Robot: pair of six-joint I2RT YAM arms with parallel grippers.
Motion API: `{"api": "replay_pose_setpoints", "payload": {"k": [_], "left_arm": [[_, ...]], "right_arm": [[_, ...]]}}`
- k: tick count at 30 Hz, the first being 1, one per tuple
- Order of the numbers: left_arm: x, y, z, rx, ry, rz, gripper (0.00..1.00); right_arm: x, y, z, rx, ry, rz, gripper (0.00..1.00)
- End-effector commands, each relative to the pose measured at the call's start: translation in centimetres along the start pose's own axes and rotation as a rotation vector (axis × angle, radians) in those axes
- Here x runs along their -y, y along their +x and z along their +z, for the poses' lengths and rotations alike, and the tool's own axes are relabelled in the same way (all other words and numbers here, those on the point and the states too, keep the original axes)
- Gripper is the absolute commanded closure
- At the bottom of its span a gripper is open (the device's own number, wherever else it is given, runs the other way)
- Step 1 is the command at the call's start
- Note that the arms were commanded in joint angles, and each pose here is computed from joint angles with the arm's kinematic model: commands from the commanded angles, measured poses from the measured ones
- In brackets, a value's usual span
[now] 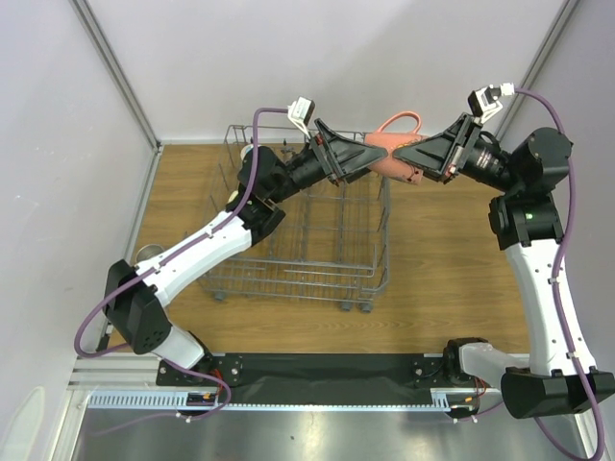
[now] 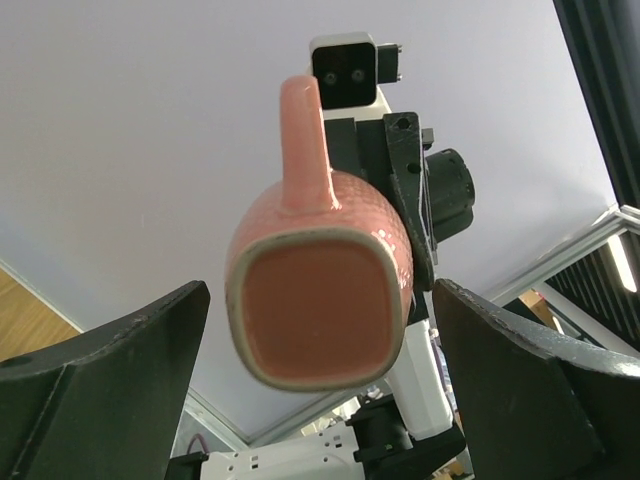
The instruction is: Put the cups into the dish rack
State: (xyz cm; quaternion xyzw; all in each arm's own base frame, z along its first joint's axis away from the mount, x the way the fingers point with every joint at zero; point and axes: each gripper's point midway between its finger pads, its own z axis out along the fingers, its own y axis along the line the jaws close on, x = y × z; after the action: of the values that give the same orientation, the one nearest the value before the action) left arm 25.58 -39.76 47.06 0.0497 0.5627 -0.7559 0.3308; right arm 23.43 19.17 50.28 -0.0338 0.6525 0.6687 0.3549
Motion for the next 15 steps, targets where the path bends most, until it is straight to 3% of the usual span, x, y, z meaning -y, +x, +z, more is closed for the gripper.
{"api": "replay_pose_setpoints", "payload": {"k": [1, 6, 15], "left_arm": [[3.15, -0.90, 0.69, 0.021, 0.087, 0.031, 0.00], [3.06, -0.91, 0.91, 0.025, 0.078, 0.020, 0.03], [3.10, -0.51, 1.54, 0.000, 0.073, 0.006, 0.29]], "right_arm": [[-2.24, -0.52, 0.19, 0.035, -0.069, -0.091, 1.00], [-2.03, -0.40, 0.26, 0.024, -0.069, -0.090, 1.00], [-1.89, -0.28, 0.32, 0.011, -0.066, -0.090, 1.00]]}}
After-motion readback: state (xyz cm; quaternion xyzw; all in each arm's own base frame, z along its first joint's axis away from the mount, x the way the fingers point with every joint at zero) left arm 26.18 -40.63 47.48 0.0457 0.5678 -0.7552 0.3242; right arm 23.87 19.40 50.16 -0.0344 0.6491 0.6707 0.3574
